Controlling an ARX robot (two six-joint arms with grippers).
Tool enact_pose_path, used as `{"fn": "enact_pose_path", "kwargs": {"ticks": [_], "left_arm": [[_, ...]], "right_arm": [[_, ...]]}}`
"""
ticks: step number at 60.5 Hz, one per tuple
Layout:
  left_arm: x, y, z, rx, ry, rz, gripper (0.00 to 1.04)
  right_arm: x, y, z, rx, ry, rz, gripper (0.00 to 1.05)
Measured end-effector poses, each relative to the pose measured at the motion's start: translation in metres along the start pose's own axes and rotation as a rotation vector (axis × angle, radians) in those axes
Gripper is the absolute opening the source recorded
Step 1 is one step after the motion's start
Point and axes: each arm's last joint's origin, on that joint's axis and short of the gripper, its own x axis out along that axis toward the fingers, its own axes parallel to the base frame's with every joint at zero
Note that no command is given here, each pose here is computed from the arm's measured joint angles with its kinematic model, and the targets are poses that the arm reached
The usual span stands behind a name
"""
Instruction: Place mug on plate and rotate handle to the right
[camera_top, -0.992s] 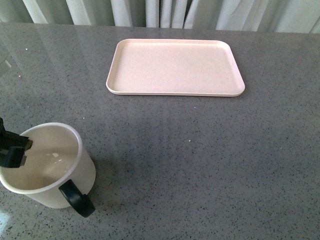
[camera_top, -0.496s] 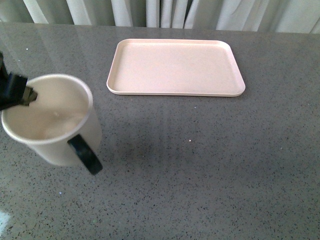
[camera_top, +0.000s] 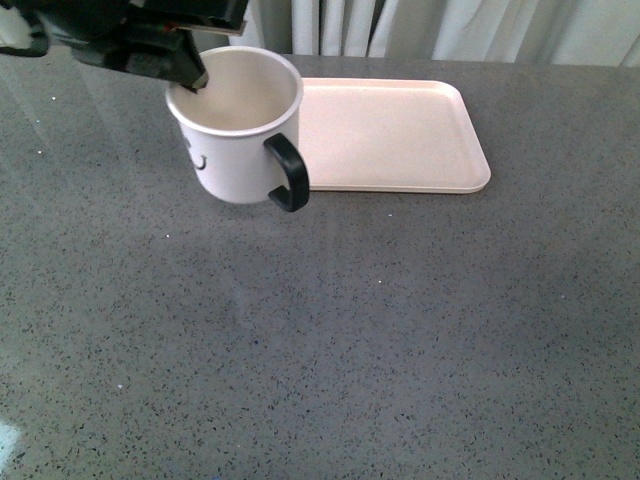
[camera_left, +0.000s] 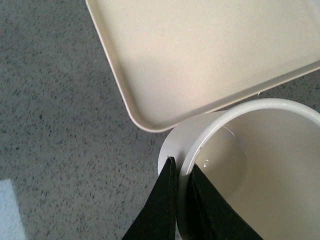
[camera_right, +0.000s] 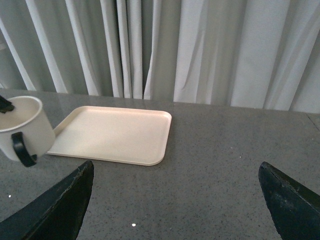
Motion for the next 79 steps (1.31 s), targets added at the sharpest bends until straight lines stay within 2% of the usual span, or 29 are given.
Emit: {"fn": "enact_pose_path", "kwargs": {"ticks": [13, 32, 79], "left_arm": [[0.029, -0.011, 0.026, 0.012, 0.002, -0.034, 0.02], [0.072, -0.024, 0.052, 0.016, 0.029, -0.07, 0.02], [0.112, -0.03, 0.069, -0.007, 0.059, -0.098, 0.02]], "right_arm": [[0.0, 0.0, 0.0, 0.0, 0.0, 0.0, 0.96], [0.0, 0.0, 0.0, 0.0, 0.0, 0.0, 0.96], [0.0, 0.0, 0.0, 0.0, 0.0, 0.0, 0.96]]}}
